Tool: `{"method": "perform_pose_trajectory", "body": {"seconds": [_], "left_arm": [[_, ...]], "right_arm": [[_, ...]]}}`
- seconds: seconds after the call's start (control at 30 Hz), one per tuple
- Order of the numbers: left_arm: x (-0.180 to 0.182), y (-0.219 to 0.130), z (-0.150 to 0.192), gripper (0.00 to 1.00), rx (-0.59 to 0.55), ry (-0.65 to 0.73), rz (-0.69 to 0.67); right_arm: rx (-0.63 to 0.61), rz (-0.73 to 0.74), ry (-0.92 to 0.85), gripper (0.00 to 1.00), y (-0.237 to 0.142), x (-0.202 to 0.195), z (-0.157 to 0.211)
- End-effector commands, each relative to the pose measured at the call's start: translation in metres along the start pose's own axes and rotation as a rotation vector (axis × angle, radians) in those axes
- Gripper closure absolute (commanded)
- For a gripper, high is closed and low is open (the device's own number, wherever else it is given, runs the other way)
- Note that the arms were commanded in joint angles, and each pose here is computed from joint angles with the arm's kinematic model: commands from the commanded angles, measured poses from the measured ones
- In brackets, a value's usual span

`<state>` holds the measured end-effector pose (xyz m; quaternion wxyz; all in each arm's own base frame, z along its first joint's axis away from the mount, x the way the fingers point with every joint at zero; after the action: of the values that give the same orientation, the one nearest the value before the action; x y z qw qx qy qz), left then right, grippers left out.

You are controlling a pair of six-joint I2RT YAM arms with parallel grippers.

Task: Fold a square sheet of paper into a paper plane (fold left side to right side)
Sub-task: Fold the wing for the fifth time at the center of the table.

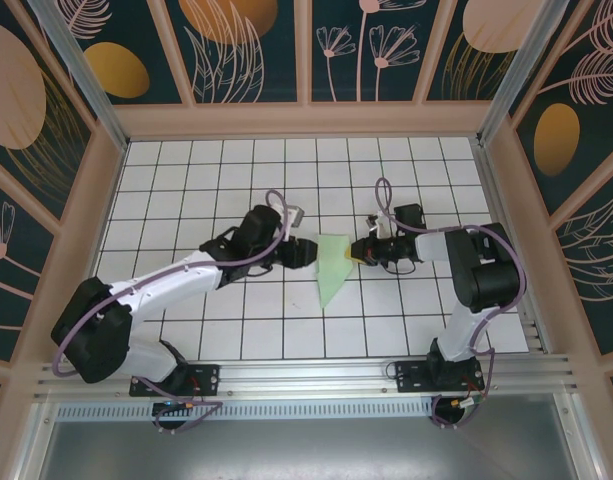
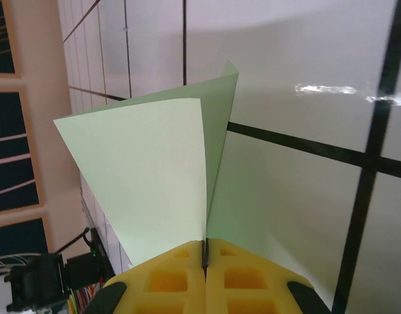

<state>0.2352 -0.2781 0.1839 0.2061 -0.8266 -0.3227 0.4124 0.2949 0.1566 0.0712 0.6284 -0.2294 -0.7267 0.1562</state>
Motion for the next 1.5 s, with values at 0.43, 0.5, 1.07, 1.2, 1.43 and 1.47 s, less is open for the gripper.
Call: {"method": "perform_pose_trajectory", "body": {"seconds": [0.43, 0.5, 1.07, 1.2, 1.43, 1.47], "left_arm": [[-0.031, 0.075, 0.04, 0.42, 0.215, 0.145, -0.17], [-0.029, 0.079, 0.047, 0.41, 0.241, 0.15, -0.189], [-0.009, 0.1, 0.077, 0.4, 0.315, 0.195, -0.372], [-0.003, 0.102, 0.078, 0.42, 0.298, 0.192, -0.411], [0.003, 0.106, 0.081, 0.46, 0.291, 0.195, -0.443], [0.005, 0.106, 0.081, 0.47, 0.287, 0.194, -0.454]], "right_arm": [[-0.001, 0.045, 0.045, 0.95, 0.0, 0.029, -0.008], [-0.004, 0.048, 0.045, 0.95, 0.0, 0.03, -0.01], [0.018, 0.06, 0.061, 0.95, 0.006, 0.027, -0.011], [0.023, 0.066, 0.061, 0.95, 0.007, 0.026, -0.01], [0.035, 0.078, 0.066, 0.94, 0.01, 0.023, -0.009], [0.036, 0.079, 0.066, 0.94, 0.01, 0.023, -0.009]]}}
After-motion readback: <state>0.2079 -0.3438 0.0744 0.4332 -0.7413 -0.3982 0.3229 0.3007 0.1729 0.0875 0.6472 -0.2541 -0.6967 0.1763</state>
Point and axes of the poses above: each hand's point on the last joint's axis, 136 mm out from that joint toward the fingers, its own y axis out along the fingers, its own x axis along the line the jaws close on, z = x × y, the point moved 6 cm from there along -y, back along the fingers, and after that the axes turned 2 degrees about -y, right-handed, at the moved point
